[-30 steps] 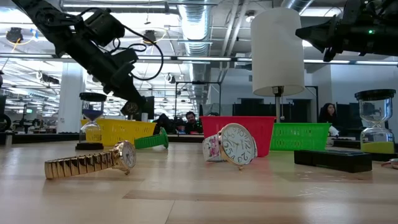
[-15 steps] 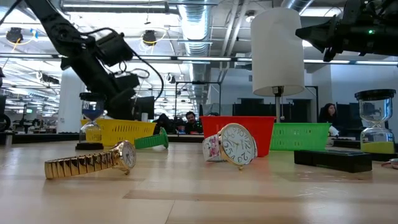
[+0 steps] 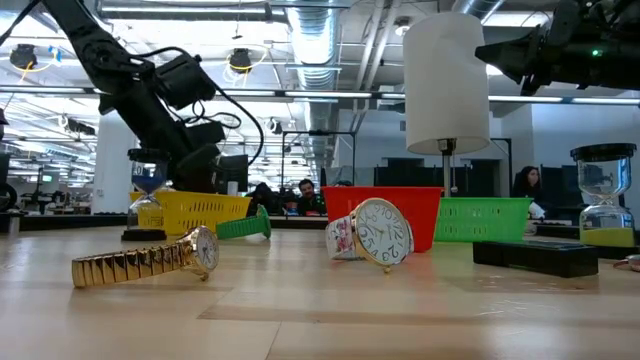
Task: Pick & Place Office items
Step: Put the black wristwatch into the yellow bin, then put the red digital clock into the red bin
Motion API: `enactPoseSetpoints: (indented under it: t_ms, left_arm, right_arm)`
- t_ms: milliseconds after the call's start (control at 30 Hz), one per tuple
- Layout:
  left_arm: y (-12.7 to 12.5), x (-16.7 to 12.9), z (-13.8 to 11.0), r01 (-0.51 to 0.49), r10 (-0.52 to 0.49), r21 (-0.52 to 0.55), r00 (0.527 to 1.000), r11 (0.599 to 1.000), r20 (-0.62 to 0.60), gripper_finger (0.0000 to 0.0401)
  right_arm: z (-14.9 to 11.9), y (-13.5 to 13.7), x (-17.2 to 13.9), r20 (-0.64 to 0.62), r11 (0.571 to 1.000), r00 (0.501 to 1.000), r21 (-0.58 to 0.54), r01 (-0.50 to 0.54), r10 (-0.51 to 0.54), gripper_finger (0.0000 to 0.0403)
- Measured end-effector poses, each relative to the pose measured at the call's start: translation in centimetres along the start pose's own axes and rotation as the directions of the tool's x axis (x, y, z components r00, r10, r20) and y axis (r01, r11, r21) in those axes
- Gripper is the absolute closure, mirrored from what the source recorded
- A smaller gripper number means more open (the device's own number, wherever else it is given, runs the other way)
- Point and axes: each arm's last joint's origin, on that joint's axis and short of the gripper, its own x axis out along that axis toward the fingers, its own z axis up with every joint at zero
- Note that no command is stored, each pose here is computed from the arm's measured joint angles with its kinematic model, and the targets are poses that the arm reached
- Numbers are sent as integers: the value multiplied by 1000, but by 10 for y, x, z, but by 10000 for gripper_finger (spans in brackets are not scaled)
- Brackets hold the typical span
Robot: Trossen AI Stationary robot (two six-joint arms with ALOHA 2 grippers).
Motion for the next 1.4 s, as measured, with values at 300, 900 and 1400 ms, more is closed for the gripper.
enactPoseSetpoints:
  t_ms: [300, 900, 1400]
  left_arm:
    - [0, -5, 3, 8, -7, -4, 1000, 1000, 28, 327]
    - [-14, -55, 24, 154, -149, 5, 950, 988, 273, 327]
    - [-41, -92, 29, 308, -325, 110, 845, 945, 425, 327]
  right_arm:
    - [0, 0, 0, 0, 1000, 1000, 1, 0, 0, 401]
    - [0, 1, 0, 1, 1000, 1000, 5, -12, 12, 401]
    - [-5, 4, 4, -29, 998, 998, 1, -55, 55, 261]
